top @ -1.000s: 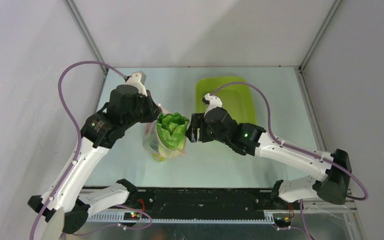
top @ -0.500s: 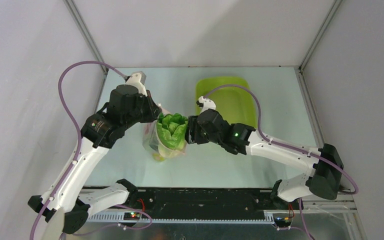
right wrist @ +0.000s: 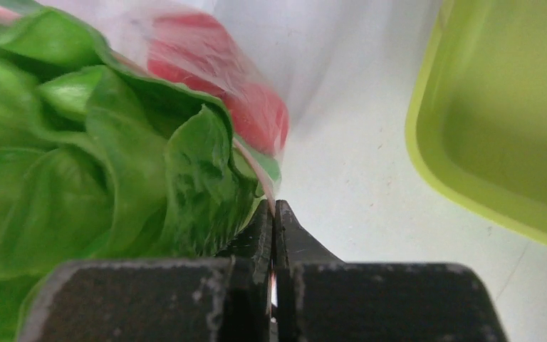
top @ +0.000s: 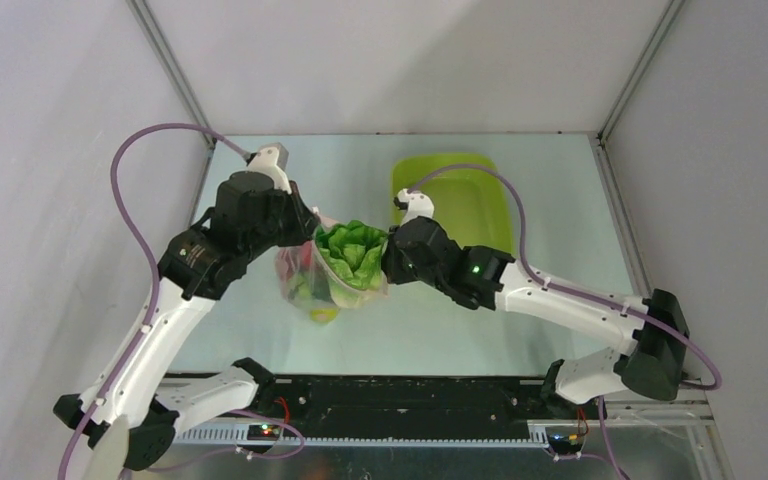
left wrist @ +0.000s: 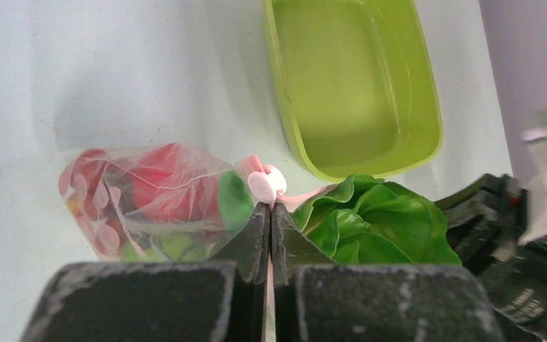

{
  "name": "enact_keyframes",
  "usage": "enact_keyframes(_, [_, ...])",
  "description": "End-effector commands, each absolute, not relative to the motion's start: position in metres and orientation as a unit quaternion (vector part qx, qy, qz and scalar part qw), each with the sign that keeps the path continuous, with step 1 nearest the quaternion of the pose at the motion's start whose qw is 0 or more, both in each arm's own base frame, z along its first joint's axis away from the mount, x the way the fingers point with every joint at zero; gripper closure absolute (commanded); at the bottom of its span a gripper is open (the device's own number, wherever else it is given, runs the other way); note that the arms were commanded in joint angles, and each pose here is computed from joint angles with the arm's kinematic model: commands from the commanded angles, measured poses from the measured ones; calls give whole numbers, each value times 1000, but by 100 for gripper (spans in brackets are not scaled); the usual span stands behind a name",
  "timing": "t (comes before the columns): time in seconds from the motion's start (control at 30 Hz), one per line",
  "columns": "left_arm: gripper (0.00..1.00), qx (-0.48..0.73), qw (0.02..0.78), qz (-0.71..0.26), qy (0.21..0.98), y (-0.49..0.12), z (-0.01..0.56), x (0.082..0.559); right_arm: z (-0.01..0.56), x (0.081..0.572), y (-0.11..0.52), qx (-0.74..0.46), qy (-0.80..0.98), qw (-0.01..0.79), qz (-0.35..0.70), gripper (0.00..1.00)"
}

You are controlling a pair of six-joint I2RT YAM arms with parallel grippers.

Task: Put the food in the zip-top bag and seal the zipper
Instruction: Adjust the fake vegetable in the zipper food storage bag.

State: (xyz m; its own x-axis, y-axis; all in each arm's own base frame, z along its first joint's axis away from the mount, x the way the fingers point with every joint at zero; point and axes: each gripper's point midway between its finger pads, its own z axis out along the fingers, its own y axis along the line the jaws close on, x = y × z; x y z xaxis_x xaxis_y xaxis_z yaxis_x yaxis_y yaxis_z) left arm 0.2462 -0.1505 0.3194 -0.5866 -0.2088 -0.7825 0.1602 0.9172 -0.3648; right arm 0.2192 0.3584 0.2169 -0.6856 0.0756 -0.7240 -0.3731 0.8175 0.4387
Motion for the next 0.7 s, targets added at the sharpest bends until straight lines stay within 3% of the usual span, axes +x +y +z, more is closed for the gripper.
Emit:
enact_keyframes(0.0, [100,-37,512,-196,836,-132,350,248,295,235,341,-103,820,488,280,100])
enact_keyframes(0.47, [100,-55,520,-174,835,-117,349,243,328,230,337,-168,793,539,227,100])
enact_keyframes(0.67, [89,-64,504,-150,848,-111,334,243,319,227,345,-186,798,524,233,100])
